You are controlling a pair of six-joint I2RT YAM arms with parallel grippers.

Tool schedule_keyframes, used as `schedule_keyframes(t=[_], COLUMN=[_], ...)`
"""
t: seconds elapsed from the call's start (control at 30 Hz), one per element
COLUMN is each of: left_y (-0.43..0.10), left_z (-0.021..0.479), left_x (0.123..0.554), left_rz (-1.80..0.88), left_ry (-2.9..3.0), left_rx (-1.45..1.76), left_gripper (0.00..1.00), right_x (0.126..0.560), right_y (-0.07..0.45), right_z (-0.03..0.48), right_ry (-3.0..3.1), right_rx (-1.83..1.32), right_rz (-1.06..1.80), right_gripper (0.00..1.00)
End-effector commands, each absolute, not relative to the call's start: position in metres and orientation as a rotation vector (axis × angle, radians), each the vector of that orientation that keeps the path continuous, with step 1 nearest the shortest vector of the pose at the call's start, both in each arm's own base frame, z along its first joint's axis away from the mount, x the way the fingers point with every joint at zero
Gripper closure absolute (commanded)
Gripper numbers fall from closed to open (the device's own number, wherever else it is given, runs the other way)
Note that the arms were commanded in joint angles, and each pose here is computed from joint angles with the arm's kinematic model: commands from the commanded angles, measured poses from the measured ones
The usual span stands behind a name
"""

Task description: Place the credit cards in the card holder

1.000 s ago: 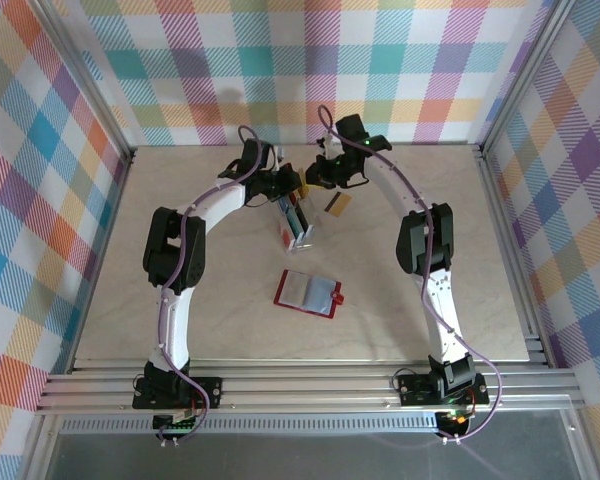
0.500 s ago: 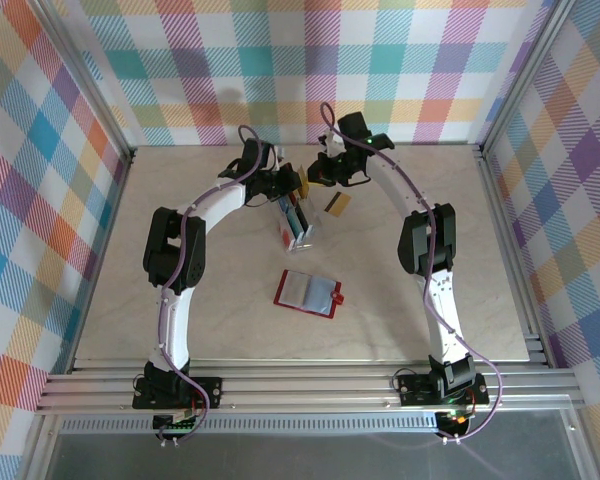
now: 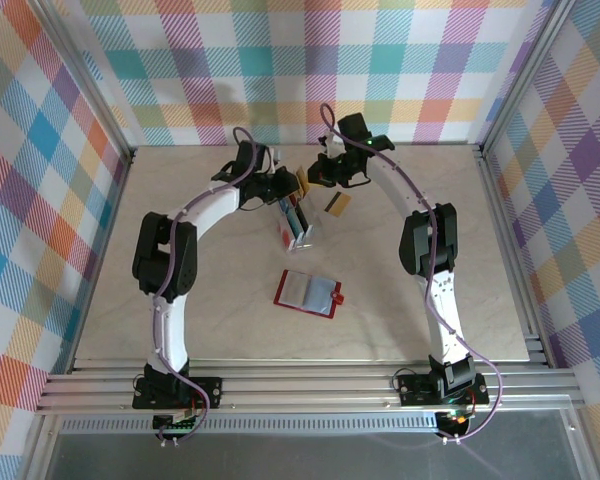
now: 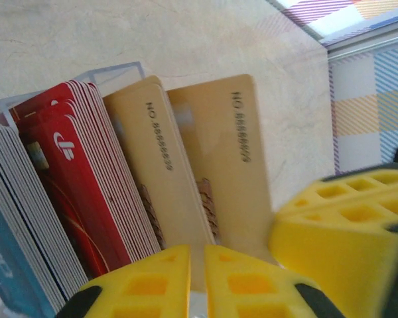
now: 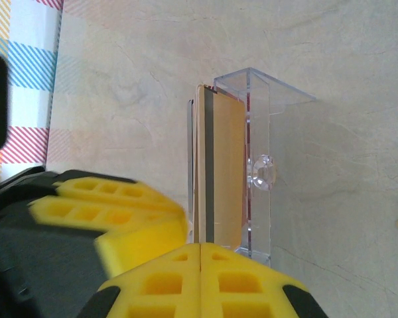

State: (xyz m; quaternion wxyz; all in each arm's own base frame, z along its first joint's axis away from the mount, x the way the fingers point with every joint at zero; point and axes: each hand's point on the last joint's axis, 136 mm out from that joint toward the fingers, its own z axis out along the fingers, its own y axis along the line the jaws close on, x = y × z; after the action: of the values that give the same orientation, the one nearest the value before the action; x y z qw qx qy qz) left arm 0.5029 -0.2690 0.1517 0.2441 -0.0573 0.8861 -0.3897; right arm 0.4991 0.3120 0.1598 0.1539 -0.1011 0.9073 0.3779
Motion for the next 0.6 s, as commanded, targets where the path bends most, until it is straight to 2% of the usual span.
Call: schedule_keyframes(t=[0.0, 0.37, 0.57], left_y=[-0.262, -0.245, -0.235], left_z=[0.192, 0.213, 0.209], left_x=[0.491, 0.455, 0.429], left_rz=[-1.088, -1.056, -1.016], left_ry=[2.357, 2.291, 2.279], left_rx=[-0.136, -0.135, -0.119], left_gripper=[0.84, 0.71, 0.64], right_x=[0.493, 0.49, 0.483], right_y=[0.316, 0.307, 0.302], right_z=[0.19, 0.213, 0.232], right_ry=[2.54, 2.478, 2.431], right_rx=[-0.316, -0.295, -0.287], right_rz=[1.11, 1.062, 1.056], right_gripper=[1.0, 1.0, 1.0])
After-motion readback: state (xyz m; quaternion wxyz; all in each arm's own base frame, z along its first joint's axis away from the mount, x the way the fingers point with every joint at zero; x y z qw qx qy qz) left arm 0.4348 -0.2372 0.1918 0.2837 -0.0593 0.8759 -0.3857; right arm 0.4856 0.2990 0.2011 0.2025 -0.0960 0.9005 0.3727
